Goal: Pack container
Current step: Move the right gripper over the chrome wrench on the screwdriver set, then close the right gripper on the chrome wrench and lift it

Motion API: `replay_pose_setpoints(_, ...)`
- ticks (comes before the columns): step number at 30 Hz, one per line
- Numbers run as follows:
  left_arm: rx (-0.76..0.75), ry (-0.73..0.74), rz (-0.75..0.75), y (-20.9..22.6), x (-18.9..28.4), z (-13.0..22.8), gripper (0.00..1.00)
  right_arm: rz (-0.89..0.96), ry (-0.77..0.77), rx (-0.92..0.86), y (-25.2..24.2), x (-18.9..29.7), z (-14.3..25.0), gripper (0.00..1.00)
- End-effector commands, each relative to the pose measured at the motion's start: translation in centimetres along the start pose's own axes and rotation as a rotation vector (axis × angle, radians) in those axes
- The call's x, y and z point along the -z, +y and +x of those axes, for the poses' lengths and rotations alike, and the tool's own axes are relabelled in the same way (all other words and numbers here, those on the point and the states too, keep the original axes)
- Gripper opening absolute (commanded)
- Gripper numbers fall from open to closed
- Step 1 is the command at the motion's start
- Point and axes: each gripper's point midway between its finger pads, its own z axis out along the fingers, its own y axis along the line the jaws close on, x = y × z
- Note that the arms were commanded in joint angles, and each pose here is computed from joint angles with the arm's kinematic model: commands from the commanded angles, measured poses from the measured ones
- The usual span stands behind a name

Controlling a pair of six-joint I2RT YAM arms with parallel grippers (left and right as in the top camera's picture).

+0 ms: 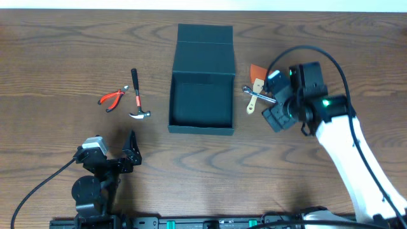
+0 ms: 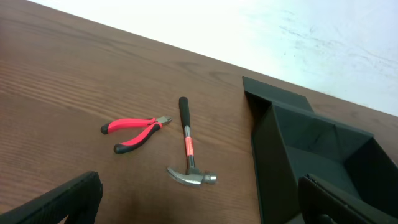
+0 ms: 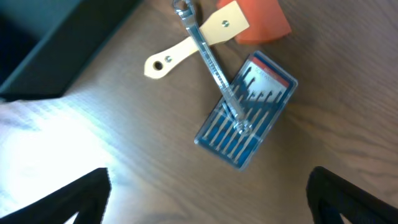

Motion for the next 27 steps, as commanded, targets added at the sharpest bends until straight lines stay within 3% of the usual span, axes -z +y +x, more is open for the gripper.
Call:
replay_pose_setpoints(1,0.011,0.020,-0.022,0.7,-0.3,1.1,0.99,-0.015,0.014,0.073,-0.9,-0.9,-0.6,0.95)
replay_pose_setpoints(11,0.011,0.020,-0.022,0.7,-0.3,1.1,0.98,-0.056,0.085,0.076,-1.1,-5.9,-0.1,0.92)
replay_pose_setpoints(18,0.011,0.020,-0.022,0.7,-0.3,1.1,0.98,-0.088,0.133,0.075,-0.8,-9.3,0.4,0.84)
replay_pose_setpoints(27,0.011,0.020,-0.022,0.7,-0.3,1.1,0.99,-0.072,0.096,0.089,-0.9,-11.1,-0.8,0.76)
